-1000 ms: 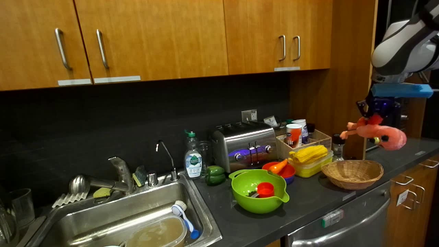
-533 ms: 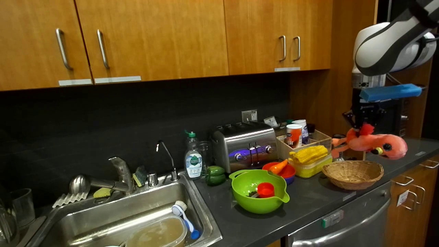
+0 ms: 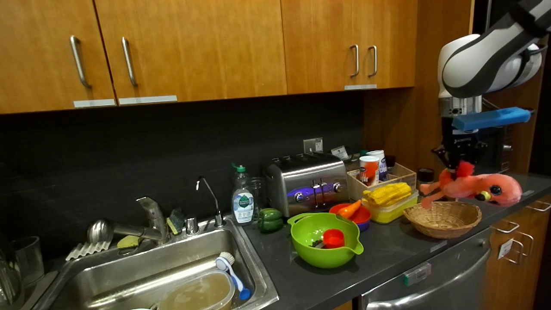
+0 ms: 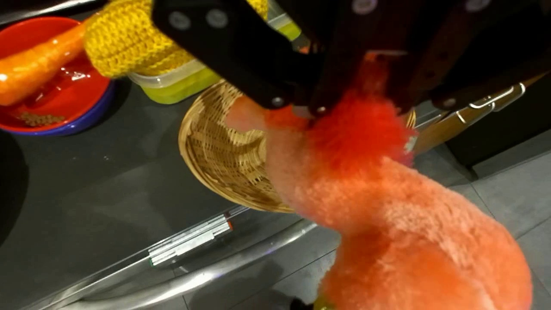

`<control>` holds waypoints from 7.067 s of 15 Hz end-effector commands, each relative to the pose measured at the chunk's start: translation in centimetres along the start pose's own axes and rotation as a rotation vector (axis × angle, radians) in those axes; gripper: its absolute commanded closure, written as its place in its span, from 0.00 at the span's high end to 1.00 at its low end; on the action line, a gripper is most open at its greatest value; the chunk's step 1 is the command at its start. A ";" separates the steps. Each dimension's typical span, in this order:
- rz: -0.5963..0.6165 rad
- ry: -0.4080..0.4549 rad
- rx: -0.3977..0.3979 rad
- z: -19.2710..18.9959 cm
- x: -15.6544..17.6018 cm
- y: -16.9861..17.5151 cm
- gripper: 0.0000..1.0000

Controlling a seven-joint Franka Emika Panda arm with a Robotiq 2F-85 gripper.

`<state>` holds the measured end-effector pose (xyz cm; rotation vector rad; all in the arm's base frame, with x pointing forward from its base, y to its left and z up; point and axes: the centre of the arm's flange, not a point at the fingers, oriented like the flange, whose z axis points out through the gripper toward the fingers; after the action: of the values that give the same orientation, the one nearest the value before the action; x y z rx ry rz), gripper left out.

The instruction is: Pick up the flamingo plush toy into the weaved basket

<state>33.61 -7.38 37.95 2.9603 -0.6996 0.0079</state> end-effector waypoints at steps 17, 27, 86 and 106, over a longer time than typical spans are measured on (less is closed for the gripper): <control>-0.059 0.013 -0.167 5.1 -2.2 -1.0 0.05; -0.212 0.180 -0.176 4.4 -0.3 -2.4 0.05; -0.191 0.370 -0.321 3.0 -4.4 -2.6 1.00; -0.955 -0.145 0.112 -5.2 -11.7 -1.6 0.97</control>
<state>26.90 1.19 42.78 2.9932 0.6267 -0.3208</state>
